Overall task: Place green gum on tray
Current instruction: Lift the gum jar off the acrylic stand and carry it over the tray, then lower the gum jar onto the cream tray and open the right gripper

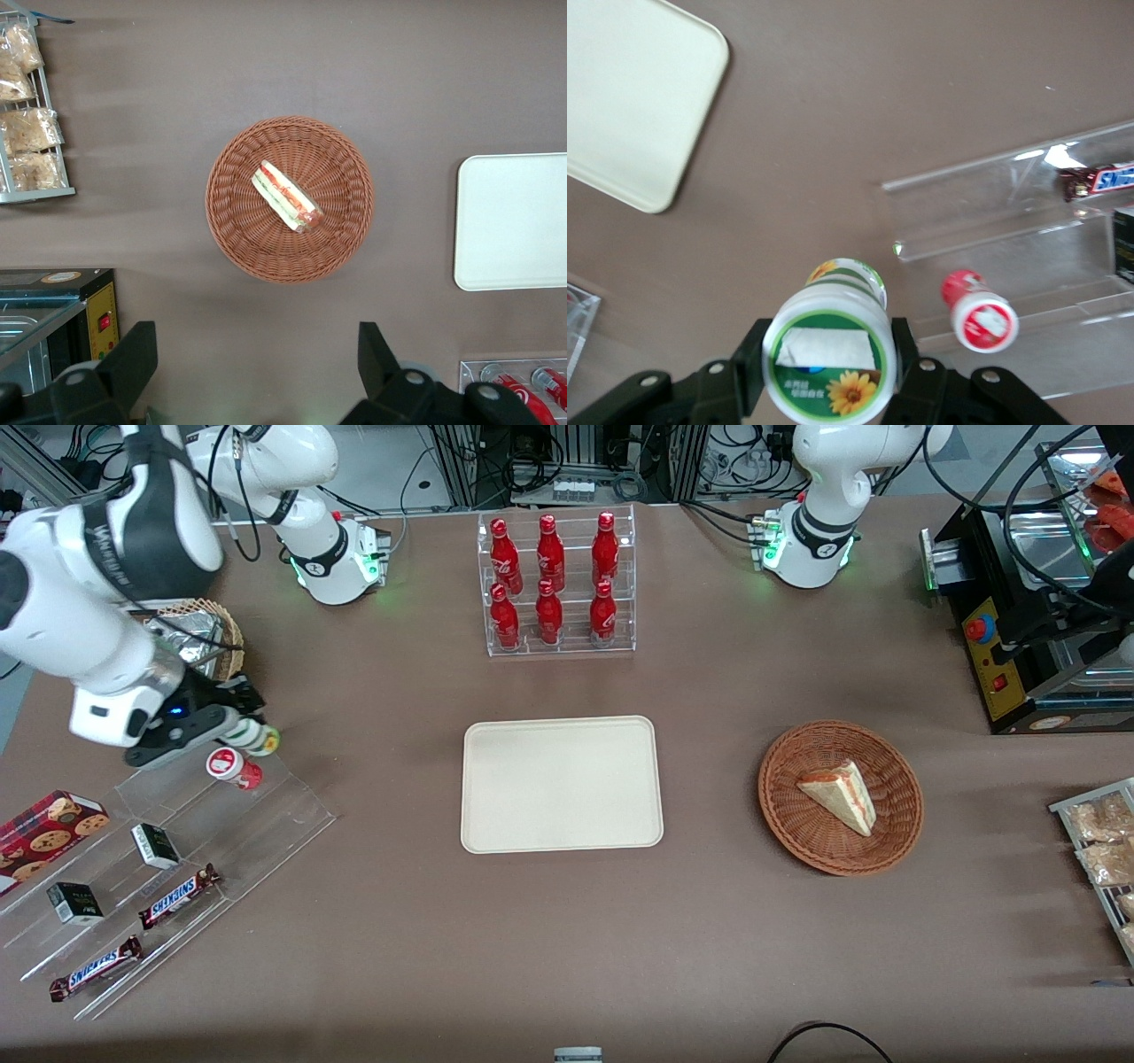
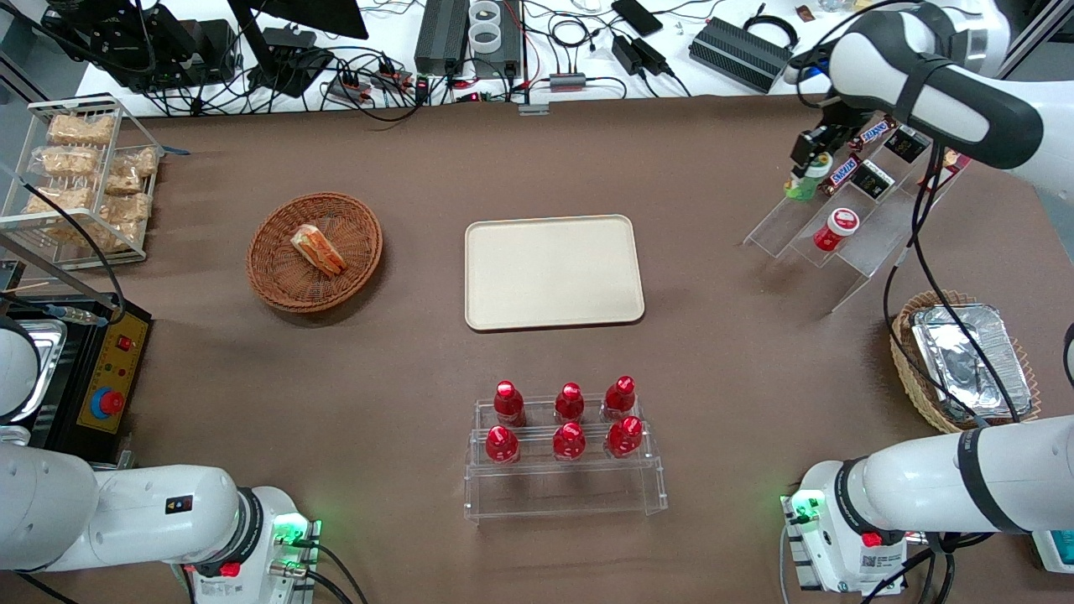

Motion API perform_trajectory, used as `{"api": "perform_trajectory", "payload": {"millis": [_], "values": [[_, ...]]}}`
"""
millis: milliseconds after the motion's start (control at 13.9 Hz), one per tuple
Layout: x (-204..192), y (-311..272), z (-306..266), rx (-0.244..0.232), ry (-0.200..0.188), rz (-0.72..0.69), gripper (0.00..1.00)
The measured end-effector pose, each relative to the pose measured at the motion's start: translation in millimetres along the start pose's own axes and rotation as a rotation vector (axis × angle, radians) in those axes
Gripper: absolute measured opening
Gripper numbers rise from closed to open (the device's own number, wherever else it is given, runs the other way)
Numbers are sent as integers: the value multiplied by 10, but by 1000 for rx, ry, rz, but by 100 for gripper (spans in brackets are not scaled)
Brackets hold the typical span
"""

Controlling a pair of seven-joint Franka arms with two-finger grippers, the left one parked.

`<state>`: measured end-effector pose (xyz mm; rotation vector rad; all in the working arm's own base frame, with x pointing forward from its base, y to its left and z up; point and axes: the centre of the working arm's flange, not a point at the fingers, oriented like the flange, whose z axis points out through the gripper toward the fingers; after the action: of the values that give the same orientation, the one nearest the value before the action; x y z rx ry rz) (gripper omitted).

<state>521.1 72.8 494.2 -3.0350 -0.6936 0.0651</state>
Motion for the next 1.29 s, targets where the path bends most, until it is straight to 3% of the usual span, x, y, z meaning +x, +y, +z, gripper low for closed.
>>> {"api": "perform_trajectory", "payload": {"millis": [647, 1007, 1294], "values": [[816, -2192, 269, -18, -17, 217, 59], [1242, -3042, 791, 11, 34, 330, 59], [1353, -3556, 1310, 29, 68, 389, 59]]}}
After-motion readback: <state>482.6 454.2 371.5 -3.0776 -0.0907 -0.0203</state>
